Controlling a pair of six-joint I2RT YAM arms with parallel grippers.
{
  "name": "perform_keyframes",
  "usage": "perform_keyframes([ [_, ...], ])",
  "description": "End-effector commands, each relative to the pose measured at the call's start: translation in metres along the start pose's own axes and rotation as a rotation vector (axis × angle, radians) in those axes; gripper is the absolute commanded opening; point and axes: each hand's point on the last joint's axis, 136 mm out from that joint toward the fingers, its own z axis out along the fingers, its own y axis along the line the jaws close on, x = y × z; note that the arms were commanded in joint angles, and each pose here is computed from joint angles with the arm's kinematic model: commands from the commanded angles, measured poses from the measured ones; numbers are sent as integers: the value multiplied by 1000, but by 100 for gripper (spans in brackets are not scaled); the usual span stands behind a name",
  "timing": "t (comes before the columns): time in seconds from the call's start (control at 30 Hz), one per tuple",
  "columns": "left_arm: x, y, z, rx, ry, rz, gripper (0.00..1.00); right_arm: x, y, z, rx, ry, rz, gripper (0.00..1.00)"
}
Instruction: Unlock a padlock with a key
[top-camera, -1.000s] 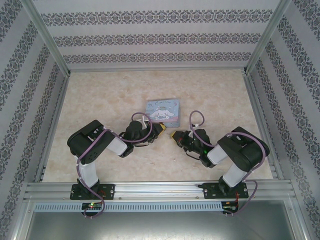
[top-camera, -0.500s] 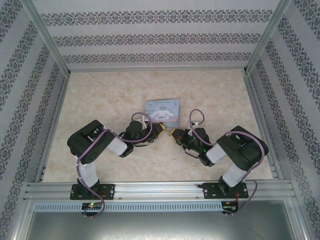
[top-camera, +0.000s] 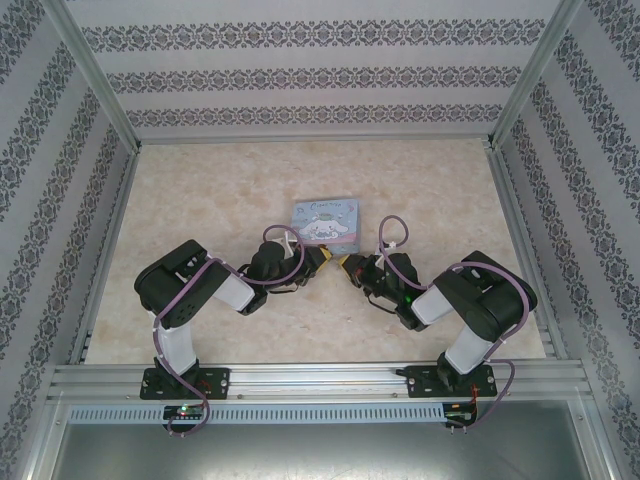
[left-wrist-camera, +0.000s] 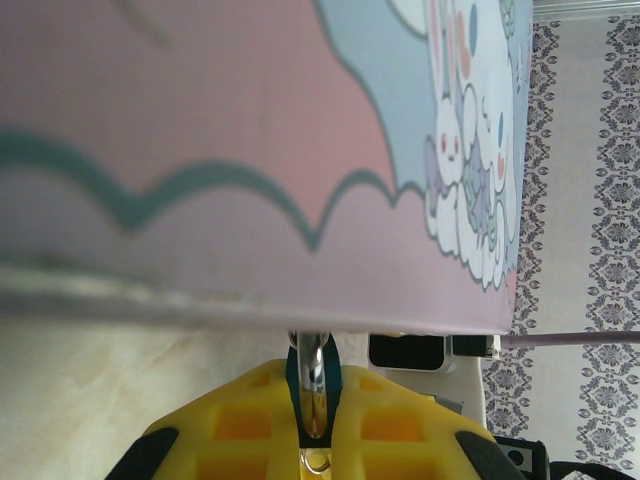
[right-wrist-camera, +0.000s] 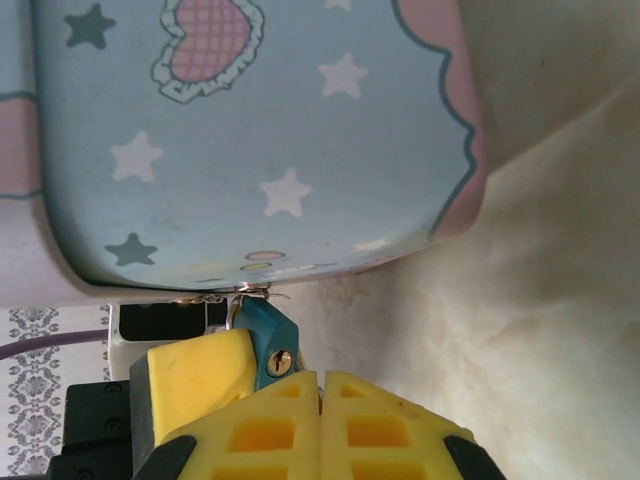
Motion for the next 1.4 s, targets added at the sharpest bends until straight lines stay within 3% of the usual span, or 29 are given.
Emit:
perform_keyframes([
  [0.0,-3,-16,3,55,6,12,0,-10,13,4,-44,-31,-7,0],
  [1.37,3,-27,11,102,11,-18,0,-10,32,14,-105,-32,31,0],
])
